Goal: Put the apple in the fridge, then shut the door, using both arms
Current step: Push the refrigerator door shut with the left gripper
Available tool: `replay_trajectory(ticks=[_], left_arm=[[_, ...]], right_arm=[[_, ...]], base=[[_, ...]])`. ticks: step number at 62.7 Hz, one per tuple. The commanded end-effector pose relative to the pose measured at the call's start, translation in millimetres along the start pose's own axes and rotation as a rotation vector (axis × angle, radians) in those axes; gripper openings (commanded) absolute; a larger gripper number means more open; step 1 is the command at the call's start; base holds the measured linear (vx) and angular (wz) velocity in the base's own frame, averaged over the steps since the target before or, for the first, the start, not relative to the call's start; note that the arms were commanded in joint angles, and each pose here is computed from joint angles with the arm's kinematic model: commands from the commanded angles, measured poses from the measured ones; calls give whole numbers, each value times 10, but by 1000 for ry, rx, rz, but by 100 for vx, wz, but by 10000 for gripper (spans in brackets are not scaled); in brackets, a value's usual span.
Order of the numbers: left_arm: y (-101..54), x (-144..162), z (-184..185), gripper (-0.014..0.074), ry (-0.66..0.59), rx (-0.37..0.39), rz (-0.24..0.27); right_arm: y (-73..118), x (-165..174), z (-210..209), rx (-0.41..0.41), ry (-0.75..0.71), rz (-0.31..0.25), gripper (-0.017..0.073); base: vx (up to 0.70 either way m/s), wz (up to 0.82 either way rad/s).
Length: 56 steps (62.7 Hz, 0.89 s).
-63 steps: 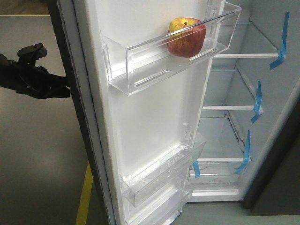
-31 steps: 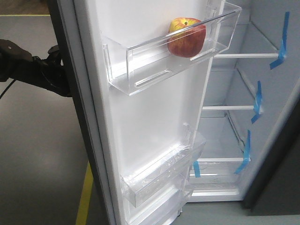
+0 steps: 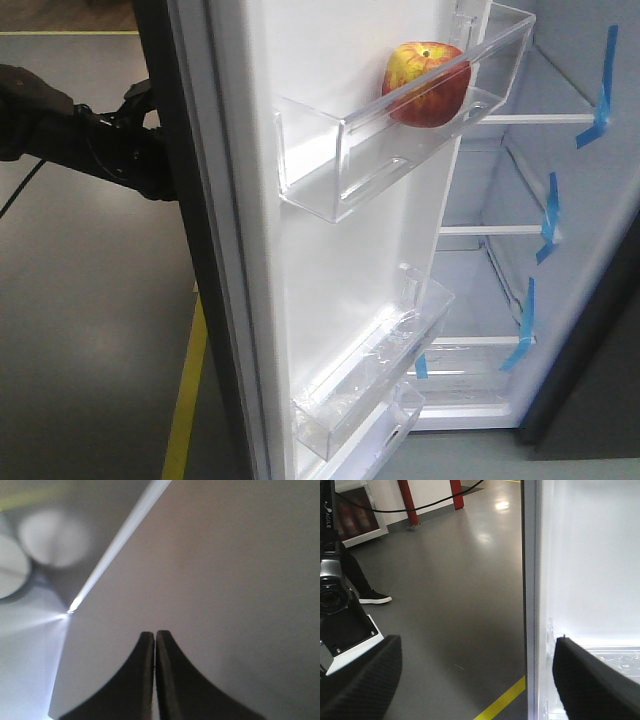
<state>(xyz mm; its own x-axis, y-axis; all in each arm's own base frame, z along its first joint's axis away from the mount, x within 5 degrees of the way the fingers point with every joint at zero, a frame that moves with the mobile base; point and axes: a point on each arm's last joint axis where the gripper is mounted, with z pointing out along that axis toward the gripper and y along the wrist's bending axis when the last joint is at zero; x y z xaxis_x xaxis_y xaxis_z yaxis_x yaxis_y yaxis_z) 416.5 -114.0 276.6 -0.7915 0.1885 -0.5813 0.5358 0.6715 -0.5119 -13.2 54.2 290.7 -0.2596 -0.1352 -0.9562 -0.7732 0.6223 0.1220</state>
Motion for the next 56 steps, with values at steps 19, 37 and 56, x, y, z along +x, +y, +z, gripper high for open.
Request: replay_trajectory(ticks=[19, 37, 56], left_arm=[[-980, -112, 83, -8, -39, 181, 153], [-1555, 13, 392, -8, 1, 283, 222], [-2214, 189, 703, -7, -33, 331, 307]], right_arm=[[4, -114, -14, 4, -66, 20, 587], [4, -114, -14, 4, -66, 20, 587], [4, -114, -14, 4, -66, 20, 587]], base=[[0, 0], [0, 0], [0, 0]])
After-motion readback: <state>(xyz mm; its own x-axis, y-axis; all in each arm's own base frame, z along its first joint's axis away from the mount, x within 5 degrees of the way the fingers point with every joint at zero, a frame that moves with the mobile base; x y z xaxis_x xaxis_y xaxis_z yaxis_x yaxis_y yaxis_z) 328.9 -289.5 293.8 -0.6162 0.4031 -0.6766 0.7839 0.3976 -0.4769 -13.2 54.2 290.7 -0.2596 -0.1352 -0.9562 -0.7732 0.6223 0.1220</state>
